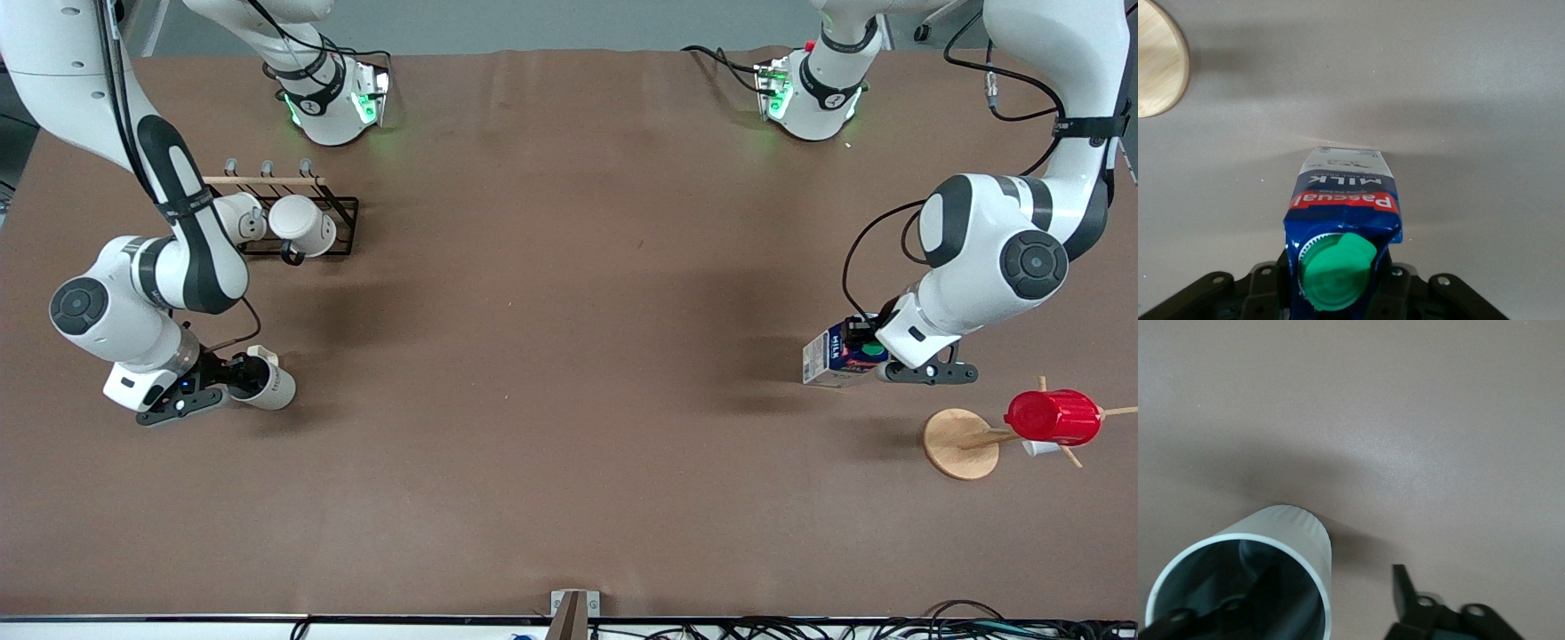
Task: Place cup and milk on table
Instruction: 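Carry the mug and milk carton toward the table centre with both grippers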
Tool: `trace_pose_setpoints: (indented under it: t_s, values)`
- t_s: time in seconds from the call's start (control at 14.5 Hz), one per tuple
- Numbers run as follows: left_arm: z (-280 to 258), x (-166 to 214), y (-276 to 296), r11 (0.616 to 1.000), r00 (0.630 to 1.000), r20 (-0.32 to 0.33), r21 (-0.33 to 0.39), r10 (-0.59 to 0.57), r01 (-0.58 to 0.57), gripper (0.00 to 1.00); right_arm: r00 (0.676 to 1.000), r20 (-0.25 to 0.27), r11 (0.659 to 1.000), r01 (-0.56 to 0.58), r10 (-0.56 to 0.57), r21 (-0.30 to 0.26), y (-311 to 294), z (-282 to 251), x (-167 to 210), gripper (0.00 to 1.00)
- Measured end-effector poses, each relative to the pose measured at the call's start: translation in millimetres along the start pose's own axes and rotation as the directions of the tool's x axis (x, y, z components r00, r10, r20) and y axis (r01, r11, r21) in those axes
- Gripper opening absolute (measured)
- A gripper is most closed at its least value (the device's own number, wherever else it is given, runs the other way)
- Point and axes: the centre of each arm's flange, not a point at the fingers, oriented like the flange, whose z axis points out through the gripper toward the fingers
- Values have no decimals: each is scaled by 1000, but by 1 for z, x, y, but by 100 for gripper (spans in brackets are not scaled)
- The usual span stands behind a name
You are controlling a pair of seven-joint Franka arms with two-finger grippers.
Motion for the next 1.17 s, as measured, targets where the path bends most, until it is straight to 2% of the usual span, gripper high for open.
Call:
trace_pose_setpoints:
  t_s: [0.07,0.14,0.41,0.55,0.69,0.9,1.17]
  values:
    - [-1,0,0,1000,1000,-2,0,0,0,40,1000,1,1000,-4,4,1,0,0,0,59]
    - [-3,0,0,1000,1000,-5,0,1,-1,40,1000,7,1000,-14,14,3,-1,1,-1,43]
    - [-15,1,2,1000,1000,-27,1,3,-3,39,996,69,998,-51,48,31,-7,-4,2,4]
    - [-27,2,2,1000,999,-47,2,3,-3,39,989,132,996,-73,65,56,-7,-29,14,4]
    - [-42,4,3,1000,999,-45,4,4,-3,39,978,180,989,-122,106,79,-20,-80,38,4]
    - [-65,4,3,1000,1000,-28,7,4,-3,39,967,172,973,-208,189,100,-90,-144,81,4]
    - [-89,11,7,1000,998,-54,5,9,-9,39,941,155,941,-320,302,107,-244,-165,117,4]
